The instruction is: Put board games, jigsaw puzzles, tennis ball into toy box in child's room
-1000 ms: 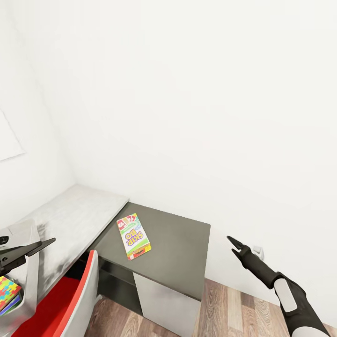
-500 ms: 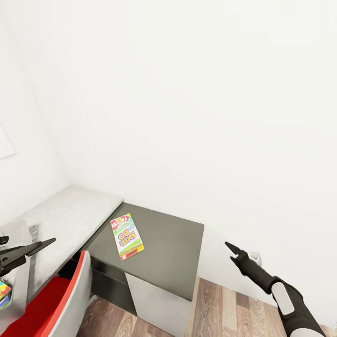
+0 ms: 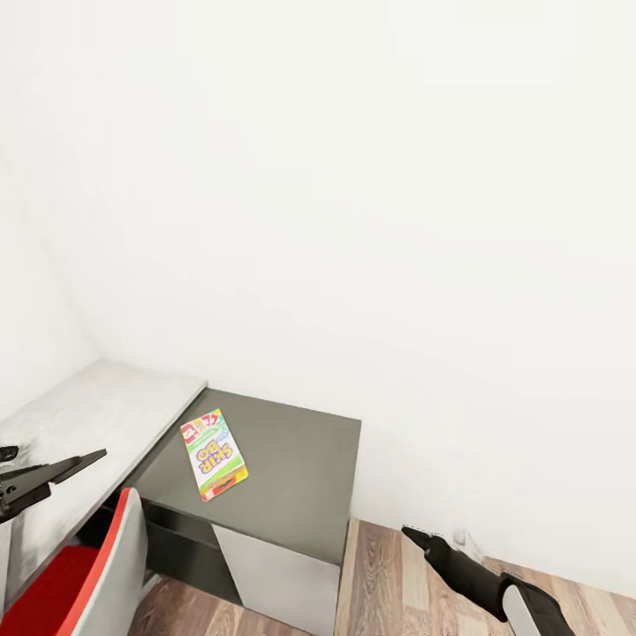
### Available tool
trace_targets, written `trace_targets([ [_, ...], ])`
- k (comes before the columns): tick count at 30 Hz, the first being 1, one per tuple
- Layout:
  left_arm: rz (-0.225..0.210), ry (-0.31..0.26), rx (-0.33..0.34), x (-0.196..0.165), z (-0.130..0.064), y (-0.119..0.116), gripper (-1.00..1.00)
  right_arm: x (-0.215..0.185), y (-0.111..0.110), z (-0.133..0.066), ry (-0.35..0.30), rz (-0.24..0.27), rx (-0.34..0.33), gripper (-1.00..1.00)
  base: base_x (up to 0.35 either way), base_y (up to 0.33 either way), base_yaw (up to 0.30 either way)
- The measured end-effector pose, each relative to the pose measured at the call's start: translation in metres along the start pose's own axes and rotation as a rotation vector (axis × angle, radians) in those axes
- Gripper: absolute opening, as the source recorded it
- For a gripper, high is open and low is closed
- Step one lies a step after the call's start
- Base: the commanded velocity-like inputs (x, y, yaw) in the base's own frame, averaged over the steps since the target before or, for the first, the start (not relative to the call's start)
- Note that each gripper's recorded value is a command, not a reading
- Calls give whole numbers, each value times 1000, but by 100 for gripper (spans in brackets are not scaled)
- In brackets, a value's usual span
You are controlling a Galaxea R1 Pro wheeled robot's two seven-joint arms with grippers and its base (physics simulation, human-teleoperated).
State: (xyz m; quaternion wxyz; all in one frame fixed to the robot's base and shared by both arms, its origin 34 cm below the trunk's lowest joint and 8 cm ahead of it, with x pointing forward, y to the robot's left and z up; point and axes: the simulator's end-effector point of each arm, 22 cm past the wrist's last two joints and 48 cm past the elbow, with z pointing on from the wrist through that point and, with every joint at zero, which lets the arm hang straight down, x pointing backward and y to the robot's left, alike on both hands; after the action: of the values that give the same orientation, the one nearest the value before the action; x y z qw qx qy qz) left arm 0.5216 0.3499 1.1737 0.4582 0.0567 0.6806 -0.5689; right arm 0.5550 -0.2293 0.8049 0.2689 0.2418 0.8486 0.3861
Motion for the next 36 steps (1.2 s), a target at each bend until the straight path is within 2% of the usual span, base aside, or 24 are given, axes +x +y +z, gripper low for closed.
trace_targets([
  [5,-13,30,14,9,8,0,100,7,2,3,-2,-15,-3,100,0,0,-208],
  [10,-4,36,18,11,10,0,100,11,-1,2,3,-16,2,100,0,0,-112],
  [16,-1,39,17,12,10,0,100,12,-3,2,1,-19,9,100,0,0,-22],
  [23,0,42,14,12,10,1,100,17,-14,4,-32,-39,21,100,12,0,-1],
  [29,-1,43,15,13,11,0,100,19,-14,4,-32,-47,19,100,159,-5,0],
  [32,-1,44,15,13,11,0,100,28,-11,9,5,-81,20,100,116,-32,0],
  [34,-1,44,15,13,11,1,100,48,-2,17,74,-143,12,100,35,-10,-26],
  [36,-4,54,18,16,14,0,100,58,4,22,105,-186,4,100,24,-4,-160],
])
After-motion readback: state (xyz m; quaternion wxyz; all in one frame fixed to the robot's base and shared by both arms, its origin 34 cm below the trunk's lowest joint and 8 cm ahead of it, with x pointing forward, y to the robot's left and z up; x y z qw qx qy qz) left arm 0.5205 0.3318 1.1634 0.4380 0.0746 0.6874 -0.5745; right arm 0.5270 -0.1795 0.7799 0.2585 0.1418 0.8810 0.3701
